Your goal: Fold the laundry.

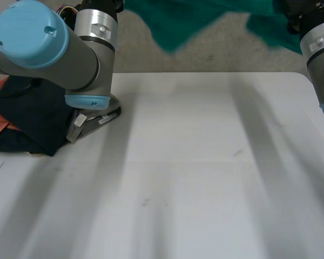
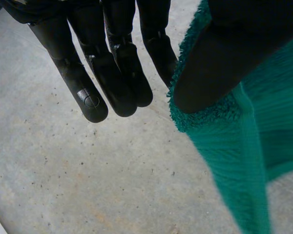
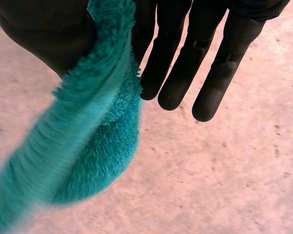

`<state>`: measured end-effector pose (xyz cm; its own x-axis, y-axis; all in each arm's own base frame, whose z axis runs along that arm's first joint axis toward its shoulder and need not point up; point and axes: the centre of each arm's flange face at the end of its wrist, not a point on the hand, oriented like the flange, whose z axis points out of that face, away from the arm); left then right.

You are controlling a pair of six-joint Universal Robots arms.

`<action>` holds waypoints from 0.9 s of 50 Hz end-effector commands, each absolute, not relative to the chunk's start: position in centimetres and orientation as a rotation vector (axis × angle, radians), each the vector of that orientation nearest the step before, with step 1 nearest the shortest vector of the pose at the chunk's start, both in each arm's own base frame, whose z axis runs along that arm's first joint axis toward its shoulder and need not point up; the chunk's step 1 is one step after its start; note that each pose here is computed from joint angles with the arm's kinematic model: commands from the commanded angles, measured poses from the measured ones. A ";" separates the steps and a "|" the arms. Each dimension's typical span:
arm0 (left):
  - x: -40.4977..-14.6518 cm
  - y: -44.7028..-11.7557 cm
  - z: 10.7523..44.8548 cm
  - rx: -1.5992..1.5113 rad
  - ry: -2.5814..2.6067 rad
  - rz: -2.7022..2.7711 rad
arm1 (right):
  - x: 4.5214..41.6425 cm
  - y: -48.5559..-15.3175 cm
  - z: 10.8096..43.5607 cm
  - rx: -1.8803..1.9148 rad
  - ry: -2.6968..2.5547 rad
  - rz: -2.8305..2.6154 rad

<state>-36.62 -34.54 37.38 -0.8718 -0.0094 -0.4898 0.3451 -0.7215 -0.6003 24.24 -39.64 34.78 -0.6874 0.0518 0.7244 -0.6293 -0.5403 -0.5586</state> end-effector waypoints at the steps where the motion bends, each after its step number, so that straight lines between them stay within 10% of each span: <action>1: -35.6 -33.1 31.3 0.875 1.310 -2.498 | 24.4 -37.6 29.4 1.159 -1.543 2.097; 15: -33.1 -28.7 19.5 1.168 1.683 -2.154 | 23.6 -36.3 17.7 1.194 -2.129 1.875; 45: -30.7 -24.9 20.9 1.120 1.798 -2.189 | 14.3 -35.6 15.3 0.416 -2.903 1.585</action>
<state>-30.66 -24.89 20.97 -0.7179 0.3603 -0.5957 0.5107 -0.3089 -0.8024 14.05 -36.21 16.50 -0.9610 -0.2767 -0.0001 -0.1311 0.4557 -0.8804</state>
